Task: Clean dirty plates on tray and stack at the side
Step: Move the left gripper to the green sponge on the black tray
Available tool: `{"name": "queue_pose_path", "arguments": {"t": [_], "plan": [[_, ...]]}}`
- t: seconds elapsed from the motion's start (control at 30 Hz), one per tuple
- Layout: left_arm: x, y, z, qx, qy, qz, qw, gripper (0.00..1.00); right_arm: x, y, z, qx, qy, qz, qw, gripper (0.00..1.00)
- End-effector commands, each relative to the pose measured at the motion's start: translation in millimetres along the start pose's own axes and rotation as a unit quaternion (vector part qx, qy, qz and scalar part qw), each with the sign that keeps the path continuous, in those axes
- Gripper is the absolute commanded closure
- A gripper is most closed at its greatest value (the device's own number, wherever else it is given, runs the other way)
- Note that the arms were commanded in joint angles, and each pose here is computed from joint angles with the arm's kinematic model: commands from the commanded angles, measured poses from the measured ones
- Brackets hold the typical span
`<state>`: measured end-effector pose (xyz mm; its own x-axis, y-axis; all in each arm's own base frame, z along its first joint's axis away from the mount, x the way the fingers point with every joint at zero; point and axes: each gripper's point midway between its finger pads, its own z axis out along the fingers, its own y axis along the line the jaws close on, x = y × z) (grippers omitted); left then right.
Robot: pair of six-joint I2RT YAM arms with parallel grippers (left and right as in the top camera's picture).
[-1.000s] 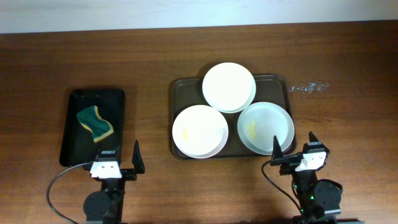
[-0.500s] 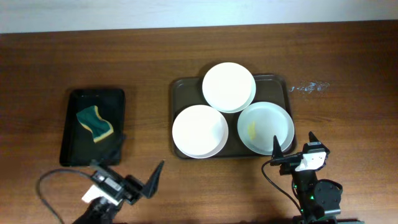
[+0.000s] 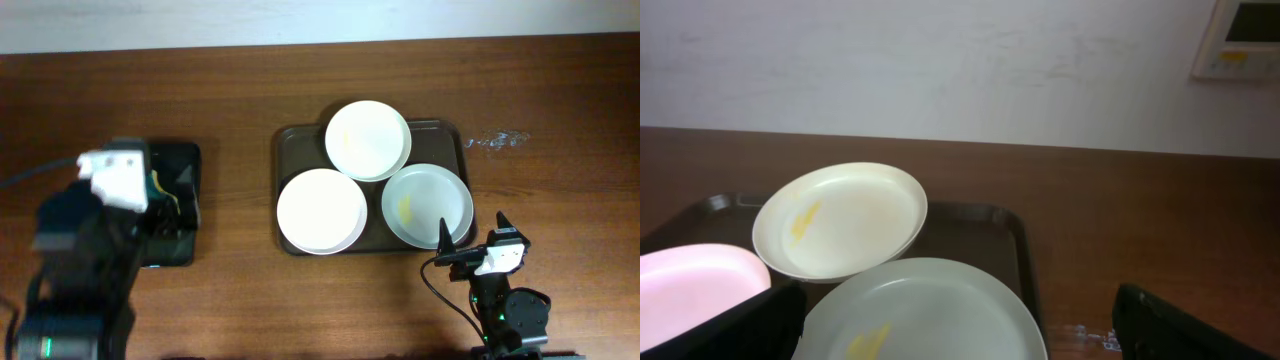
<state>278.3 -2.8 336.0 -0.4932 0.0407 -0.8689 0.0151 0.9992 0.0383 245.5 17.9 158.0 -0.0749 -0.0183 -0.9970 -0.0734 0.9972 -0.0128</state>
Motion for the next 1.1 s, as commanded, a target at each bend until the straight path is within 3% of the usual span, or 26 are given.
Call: {"name": "queue_pose_path", "arguments": {"t": [0.0, 0.1, 0.2, 0.4, 0.5, 0.6, 1.07], "plan": [[11.0, 37.5, 68.2, -0.071, 0.104, -0.035, 0.991, 0.00, 3.3, -0.2, 0.2, 0.002, 0.003, -0.003, 1.000, 0.02], [56.3, 104.4, 128.4, -0.154, 0.182, -0.186, 0.953, 0.01, 3.3, -0.2, 0.2, 0.002, 0.003, -0.003, 1.000, 0.02], [106.3, 137.4, 160.1, -0.200, 0.242, -0.278, 0.908, 0.01, 3.3, -0.2, 0.2, 0.002, 0.003, -0.003, 1.000, 0.02], [179.7, 144.8, 215.8, -0.206, 0.334, -0.285, 0.875, 0.01, 3.3, -0.2, 0.2, 0.002, 0.003, -0.003, 1.000, 0.02], [209.6, 122.5, 238.0, -0.150, 0.375, -0.309, 0.861, 0.01, 3.3, -0.2, 0.2, 0.002, 0.003, -0.003, 1.000, 0.02], [237.3, 114.2, 247.2, -0.138, 0.411, -0.316, 0.844, 0.01, 3.3, -0.2, 0.2, 0.002, 0.003, -0.003, 1.000, 0.02], [243.8, 109.2, 249.7, -0.127, 0.421, -0.322, 0.839, 0.01, 3.3, -0.2, 0.2, 0.002, 0.003, -0.003, 1.000, 0.01]]}}
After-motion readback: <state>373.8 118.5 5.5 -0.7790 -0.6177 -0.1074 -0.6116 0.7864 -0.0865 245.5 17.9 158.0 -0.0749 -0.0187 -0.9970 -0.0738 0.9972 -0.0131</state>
